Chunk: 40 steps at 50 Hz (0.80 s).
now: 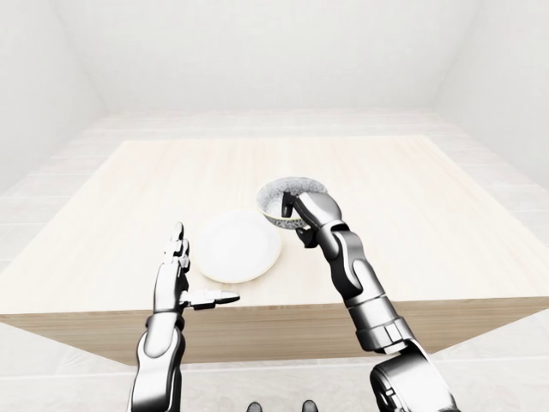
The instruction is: Put the bowl on the plate.
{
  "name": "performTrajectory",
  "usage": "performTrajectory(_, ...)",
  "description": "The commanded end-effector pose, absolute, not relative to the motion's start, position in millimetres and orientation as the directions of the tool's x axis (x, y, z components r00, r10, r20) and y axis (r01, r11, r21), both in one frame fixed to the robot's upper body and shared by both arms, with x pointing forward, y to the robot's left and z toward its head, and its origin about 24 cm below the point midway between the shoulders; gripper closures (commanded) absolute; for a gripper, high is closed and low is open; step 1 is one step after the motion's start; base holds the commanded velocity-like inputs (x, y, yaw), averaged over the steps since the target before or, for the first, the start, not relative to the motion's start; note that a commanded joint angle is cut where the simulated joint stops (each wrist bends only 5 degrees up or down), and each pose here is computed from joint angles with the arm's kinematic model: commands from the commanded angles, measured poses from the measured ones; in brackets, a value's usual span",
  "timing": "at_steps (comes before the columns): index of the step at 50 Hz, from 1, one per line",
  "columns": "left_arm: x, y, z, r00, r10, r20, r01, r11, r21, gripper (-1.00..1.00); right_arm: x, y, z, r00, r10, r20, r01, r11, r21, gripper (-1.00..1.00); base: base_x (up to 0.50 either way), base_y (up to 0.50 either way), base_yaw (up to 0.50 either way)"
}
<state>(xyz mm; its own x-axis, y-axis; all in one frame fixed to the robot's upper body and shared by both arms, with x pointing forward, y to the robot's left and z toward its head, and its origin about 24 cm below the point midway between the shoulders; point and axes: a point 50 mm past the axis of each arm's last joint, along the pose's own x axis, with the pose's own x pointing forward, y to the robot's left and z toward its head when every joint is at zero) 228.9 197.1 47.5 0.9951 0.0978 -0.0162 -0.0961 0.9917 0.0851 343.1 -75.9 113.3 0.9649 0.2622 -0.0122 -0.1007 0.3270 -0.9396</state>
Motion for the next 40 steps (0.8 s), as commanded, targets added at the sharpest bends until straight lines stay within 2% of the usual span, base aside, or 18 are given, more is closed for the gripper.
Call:
performTrajectory(1, 227, 199, 47, 0.995, 0.102, -0.018, -0.100, 0.991, 0.085, -1.00, 348, -58, 122, 0.956, 0.293, 0.028, -0.078, 0.343, -0.936, 1.00, 0.00, 0.00, 0.00)
performTrajectory(18, 221, 205, 48, 0.993, 0.117, -0.022, -0.115, 0.990, 0.086, -1.00, 355, -31, 128, 0.940, 0.340, 0.035, -0.094, 0.355, -0.930, 1.00, 0.00, 0.00, 0.00)
performTrajectory(40, 217, 209, 49, 0.992, 0.127, -0.020, -0.125, 0.988, 0.089, -1.00, 342, 5, 142, 0.899, 0.436, 0.052, -0.111, 0.340, -0.934, 1.00, 0.00, 0.00, 0.00)
